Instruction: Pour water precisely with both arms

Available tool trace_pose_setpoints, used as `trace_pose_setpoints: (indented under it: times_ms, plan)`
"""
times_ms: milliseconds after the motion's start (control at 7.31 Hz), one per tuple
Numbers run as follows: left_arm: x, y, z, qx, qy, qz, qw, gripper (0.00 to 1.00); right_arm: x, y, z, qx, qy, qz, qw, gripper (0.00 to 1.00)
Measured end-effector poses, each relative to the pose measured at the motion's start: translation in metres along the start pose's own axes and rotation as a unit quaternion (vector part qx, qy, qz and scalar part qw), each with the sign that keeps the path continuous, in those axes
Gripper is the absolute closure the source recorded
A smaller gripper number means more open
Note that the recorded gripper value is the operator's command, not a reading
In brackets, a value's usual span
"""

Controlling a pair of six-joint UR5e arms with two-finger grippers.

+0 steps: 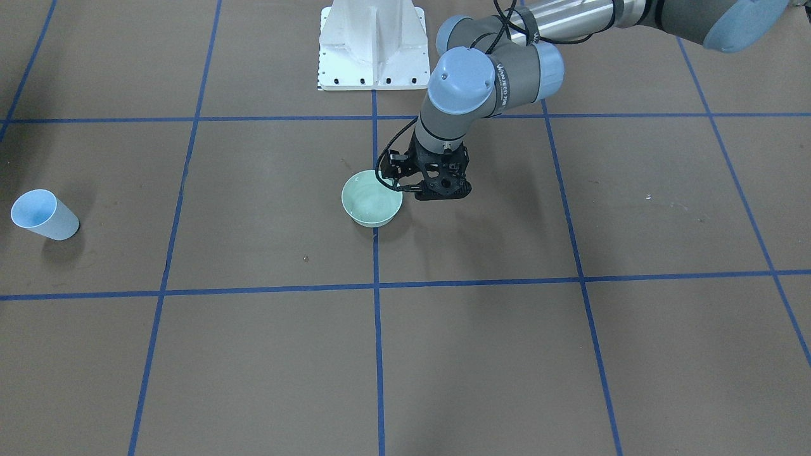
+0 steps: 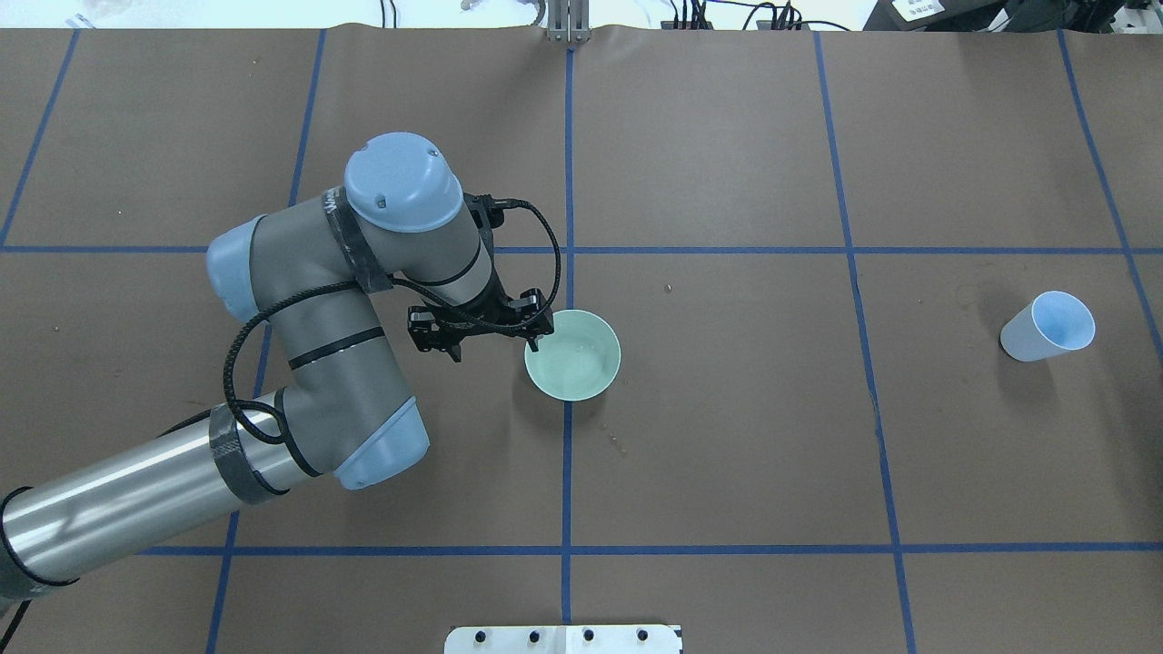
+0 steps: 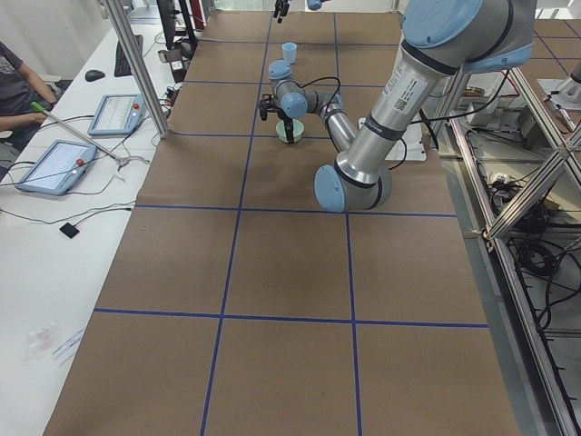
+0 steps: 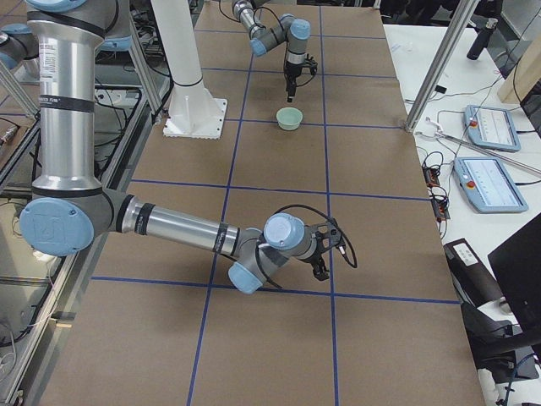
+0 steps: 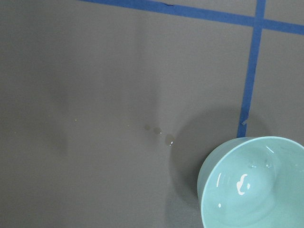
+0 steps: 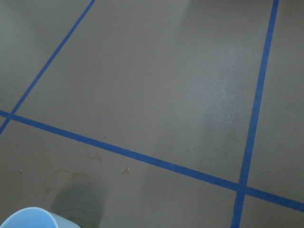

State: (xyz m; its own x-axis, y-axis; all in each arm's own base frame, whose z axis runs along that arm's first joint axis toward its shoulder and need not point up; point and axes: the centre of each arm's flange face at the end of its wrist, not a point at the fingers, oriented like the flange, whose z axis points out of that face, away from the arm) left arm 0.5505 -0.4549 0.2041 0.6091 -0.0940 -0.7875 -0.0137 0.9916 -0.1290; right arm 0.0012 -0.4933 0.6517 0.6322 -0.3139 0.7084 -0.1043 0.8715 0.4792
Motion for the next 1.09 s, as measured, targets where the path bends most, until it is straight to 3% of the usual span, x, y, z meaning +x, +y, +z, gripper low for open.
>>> trace_pose_setpoints:
  times_ms: [273, 410, 547, 684, 1094]
  plan:
    - [0.008, -0.008, 0.025, -0.002, 0.003, 0.004, 1.0000, 0.19, 0.009, -0.055, -0.018, -0.050, 0.026, -0.026, 0.9981, 0.01]
    - [0.009, -0.009, 0.035, -0.003, 0.005, 0.006, 1.0000, 0.31, 0.011, -0.071, -0.024, -0.068, 0.030, -0.028, 0.9969, 0.01]
    - [0.009, -0.009, 0.040, -0.004, 0.006, 0.006, 1.0000, 0.57, 0.010, -0.077, -0.026, -0.081, 0.027, -0.026, 0.9960, 0.01]
    - [0.010, -0.008, 0.042, -0.005, 0.007, 0.006, 0.9999, 0.99, 0.009, -0.078, -0.025, -0.091, 0.018, -0.020, 0.9954, 0.01]
    - [0.013, -0.007, 0.042, -0.005, 0.009, 0.007, 0.9999, 1.00, 0.008, -0.078, -0.025, -0.097, 0.008, -0.014, 0.9951, 0.01]
